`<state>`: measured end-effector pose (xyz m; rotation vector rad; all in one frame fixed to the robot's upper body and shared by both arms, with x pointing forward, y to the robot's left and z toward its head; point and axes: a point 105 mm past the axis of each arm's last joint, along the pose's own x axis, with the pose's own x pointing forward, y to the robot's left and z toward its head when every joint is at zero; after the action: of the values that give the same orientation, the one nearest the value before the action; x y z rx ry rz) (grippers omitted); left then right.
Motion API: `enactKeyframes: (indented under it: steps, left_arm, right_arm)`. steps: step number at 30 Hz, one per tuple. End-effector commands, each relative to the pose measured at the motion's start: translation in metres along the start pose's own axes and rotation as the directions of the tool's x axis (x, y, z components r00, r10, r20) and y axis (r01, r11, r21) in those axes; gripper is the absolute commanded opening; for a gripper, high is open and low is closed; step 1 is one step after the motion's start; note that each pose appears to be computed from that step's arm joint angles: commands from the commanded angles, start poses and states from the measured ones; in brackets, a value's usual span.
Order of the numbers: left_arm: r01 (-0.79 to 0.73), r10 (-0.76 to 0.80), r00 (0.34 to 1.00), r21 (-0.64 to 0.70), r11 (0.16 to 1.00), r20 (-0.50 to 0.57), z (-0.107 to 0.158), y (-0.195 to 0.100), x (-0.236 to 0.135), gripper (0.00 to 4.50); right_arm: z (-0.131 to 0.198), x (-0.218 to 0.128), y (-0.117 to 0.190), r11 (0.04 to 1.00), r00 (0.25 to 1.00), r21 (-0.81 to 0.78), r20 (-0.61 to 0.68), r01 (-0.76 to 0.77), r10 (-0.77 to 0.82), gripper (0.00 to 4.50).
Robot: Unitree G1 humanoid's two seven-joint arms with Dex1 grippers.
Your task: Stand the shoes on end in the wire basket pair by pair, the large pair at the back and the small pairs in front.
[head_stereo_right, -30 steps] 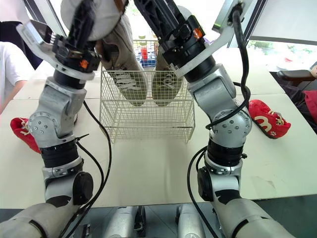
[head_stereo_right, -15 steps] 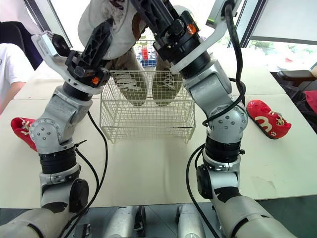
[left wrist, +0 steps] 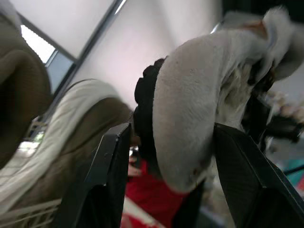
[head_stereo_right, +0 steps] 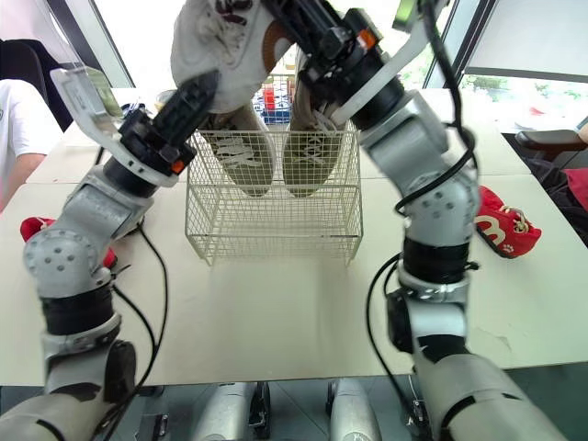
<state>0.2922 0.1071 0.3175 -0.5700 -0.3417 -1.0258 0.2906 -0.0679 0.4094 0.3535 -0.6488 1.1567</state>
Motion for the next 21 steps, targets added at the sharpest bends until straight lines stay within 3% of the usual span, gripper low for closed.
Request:
enactKeyframes:
  steps: [1, 5, 7, 13, 21]
  left_arm:
    - [-0.019, 0.027, 0.996, 0.104, 0.994, -0.083, -0.009, -0.012, -0.008, 2.68]
    - [-0.073, 0.113, 0.977, 0.210, 0.975, -0.183, -0.019, -0.015, -0.027, 2.68]
    - [-0.123, 0.169, 0.969, 0.240, 0.963, -0.181, -0.018, -0.014, -0.032, 2.68]
    - [-0.216, 0.245, 0.956, 0.177, 0.960, -0.159, -0.033, -0.021, -0.043, 2.68]
    - [-0.233, 0.307, 0.903, 0.257, 0.938, -0.301, -0.060, -0.016, -0.068, 2.68]
  right_arm:
    - [0.033, -0.010, 0.005, 0.981, 0.993, -0.153, -0.023, -0.119, 0.117, 0.70]
    - [0.032, -0.040, -0.005, 0.947, 0.948, -0.215, -0.262, -0.237, 0.178, 0.70]
    - [0.022, -0.053, -0.014, 0.939, 0.911, -0.204, -0.368, -0.277, 0.188, 0.70]
    - [-0.001, -0.068, -0.040, 0.935, 0.880, -0.214, -0.445, -0.283, 0.164, 0.70]
    - [-0.022, -0.073, -0.067, 0.926, 0.867, -0.246, -0.477, -0.285, 0.140, 0.70]
